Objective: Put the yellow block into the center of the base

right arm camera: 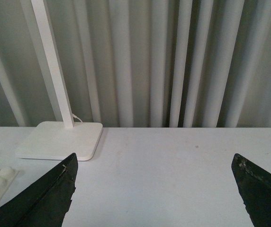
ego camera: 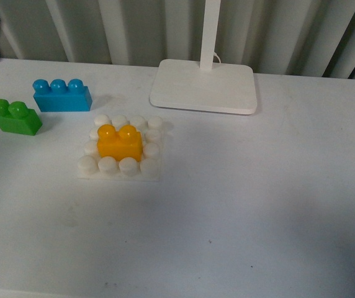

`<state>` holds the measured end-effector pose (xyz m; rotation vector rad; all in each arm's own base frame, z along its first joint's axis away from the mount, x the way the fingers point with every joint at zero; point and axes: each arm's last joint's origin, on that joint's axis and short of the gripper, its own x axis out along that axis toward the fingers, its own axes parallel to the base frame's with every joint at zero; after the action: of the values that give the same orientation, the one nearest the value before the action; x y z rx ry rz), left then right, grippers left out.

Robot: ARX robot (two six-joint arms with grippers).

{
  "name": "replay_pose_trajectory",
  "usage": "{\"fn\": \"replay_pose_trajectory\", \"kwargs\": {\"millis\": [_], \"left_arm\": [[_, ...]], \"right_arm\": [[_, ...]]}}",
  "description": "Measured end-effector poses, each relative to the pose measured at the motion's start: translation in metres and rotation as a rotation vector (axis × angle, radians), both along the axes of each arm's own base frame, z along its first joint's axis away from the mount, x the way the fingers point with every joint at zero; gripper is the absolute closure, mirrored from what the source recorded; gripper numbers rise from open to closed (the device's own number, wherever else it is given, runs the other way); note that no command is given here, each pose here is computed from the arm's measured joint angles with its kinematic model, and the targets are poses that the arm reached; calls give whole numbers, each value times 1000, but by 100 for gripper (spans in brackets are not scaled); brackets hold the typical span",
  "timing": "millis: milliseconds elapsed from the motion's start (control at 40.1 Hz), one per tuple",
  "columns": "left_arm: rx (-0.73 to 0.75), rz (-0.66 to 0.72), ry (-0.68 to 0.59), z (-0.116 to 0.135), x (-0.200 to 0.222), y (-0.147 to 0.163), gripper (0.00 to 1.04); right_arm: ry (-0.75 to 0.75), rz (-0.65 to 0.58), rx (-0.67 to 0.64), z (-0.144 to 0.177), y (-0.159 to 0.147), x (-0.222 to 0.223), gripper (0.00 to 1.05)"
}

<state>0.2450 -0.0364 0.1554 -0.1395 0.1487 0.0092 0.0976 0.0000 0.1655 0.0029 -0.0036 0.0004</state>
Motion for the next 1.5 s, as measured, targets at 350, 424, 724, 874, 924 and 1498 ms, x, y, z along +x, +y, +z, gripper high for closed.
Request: {"fn": "replay_pose_trajectory", "kwargs": {"millis": [350,424,724,874,924,1498], "left_arm": [[125,-14,-131,6,-58,22,95],[129,-12,-132,6,-66,25,101],[132,-10,-134,7,-93,36,101],[132,-10,-138,8,-100,36,101],[132,-10,-139,8,-102,36,101],[132,-8,-160,14,-124,36,101]], "right_arm": [[0,0,0,0,0,0,9],[0,0,0,0,0,0,9],[0,0,0,0,0,0,9],[0,0,0,0,0,0,9],[0,0,0,0,0,0,9],[0,0,0,0,0,0,9]]}}
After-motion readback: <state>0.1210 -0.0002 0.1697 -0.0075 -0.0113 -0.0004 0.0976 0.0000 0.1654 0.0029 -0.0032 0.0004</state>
